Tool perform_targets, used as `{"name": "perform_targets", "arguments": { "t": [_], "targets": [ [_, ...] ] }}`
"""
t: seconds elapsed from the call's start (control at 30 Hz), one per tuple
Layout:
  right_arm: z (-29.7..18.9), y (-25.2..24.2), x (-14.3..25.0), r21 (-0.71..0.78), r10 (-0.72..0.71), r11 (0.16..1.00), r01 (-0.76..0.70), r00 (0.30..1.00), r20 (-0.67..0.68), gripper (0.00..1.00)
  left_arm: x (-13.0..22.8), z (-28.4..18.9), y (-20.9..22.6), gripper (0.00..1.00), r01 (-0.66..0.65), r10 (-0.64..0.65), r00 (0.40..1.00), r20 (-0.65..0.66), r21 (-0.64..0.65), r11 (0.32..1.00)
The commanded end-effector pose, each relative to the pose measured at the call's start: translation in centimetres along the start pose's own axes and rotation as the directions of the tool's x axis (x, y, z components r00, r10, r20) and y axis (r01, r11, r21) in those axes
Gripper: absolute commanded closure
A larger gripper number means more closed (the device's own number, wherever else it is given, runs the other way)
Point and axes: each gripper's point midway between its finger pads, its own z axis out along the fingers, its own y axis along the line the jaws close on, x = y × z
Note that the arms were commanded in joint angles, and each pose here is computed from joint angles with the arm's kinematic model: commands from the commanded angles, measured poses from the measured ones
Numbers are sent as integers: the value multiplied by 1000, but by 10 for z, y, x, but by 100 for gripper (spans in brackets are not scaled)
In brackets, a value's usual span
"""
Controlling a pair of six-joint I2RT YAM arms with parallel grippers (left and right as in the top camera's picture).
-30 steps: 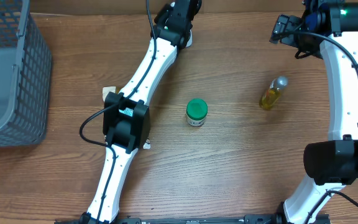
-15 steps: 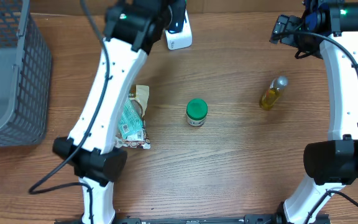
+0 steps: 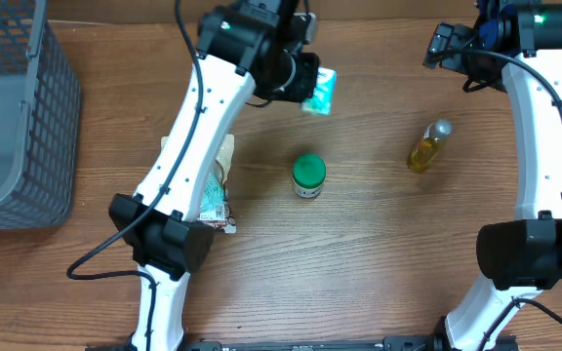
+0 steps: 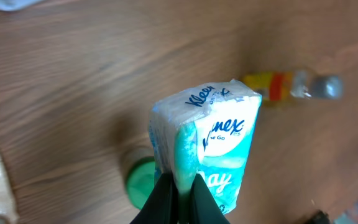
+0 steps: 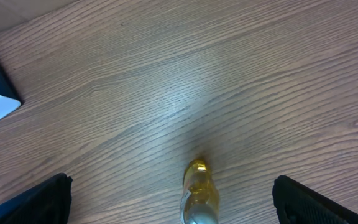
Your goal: Scan the item barcode
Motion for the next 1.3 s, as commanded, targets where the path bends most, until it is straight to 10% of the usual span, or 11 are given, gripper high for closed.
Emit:
{"name": "perform_targets", "arguments": {
  "t": [0.0, 0.27, 0.8, 1.27],
  "targets": [
    [-6, -2, -5, -4, 8, 1000, -8, 1000, 24, 0, 11, 6, -28, 96, -23, 25, 999, -29, 57, 998],
    [-6, -40, -16, 32, 83, 996, -84, 996, 36, 0, 28, 18, -57, 96, -98, 98, 995, -35, -3, 995],
    [-29, -302, -3, 267, 545, 781, -565, 825, 152, 0, 72, 72, -130, 96, -258, 259, 965, -46, 28, 966],
    [-46, -365, 23, 313, 640, 676, -667, 742, 201, 0, 141, 161, -164, 96, -406, 407, 912, -53, 34, 913]
  ]
}}
